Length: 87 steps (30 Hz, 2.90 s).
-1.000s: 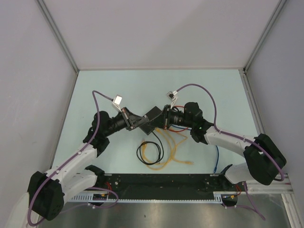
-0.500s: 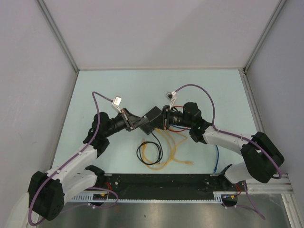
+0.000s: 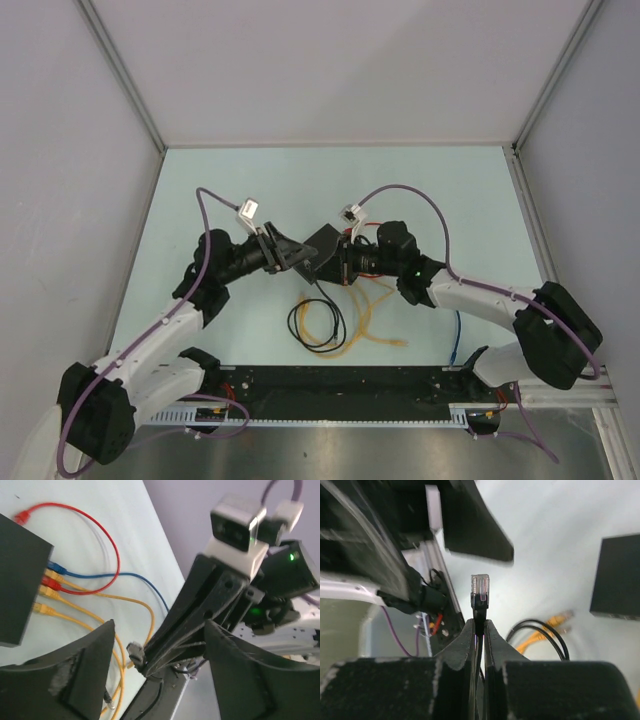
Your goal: Insert the plug into the switch port
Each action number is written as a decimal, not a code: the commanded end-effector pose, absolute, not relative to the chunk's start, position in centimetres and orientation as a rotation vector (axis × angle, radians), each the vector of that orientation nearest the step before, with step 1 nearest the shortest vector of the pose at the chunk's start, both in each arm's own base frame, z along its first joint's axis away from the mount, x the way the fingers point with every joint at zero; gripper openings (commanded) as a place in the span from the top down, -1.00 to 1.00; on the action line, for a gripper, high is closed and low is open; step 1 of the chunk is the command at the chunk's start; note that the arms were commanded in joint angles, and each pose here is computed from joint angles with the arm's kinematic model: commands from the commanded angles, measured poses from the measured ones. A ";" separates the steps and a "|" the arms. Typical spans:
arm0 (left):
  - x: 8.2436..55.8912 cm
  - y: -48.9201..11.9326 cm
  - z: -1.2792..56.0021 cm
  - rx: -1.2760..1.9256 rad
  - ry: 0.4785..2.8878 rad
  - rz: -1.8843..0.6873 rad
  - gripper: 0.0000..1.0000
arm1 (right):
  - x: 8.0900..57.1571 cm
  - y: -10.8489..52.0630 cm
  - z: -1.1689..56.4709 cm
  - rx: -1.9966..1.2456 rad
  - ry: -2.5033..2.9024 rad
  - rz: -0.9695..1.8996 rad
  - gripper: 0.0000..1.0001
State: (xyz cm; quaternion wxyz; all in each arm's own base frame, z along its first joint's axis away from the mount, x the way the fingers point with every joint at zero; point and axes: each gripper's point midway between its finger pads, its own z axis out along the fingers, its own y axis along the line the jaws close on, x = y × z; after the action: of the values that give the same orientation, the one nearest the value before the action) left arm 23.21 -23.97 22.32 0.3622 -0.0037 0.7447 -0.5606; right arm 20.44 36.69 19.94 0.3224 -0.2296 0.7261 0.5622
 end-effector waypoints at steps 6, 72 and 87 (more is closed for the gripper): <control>27.8 -18.0 22.4 -0.032 2.025 -0.847 -0.89 | 19.9 33.1 14.5 -0.772 2.034 0.863 1.00; 32.9 -21.4 3.1 0.260 2.741 -0.696 -0.61 | 26.8 36.3 5.3 -1.045 2.118 0.037 1.00; 29.3 -23.1 2.2 0.279 2.848 -0.769 -0.53 | 27.0 38.1 7.2 -0.990 2.005 -0.005 1.00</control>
State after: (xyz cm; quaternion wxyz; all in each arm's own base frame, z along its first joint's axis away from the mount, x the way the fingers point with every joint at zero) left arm 32.88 -20.97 3.09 0.1591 0.0867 0.9557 -0.2320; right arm 25.25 34.34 3.18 0.3645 -0.4270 0.8261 -0.0483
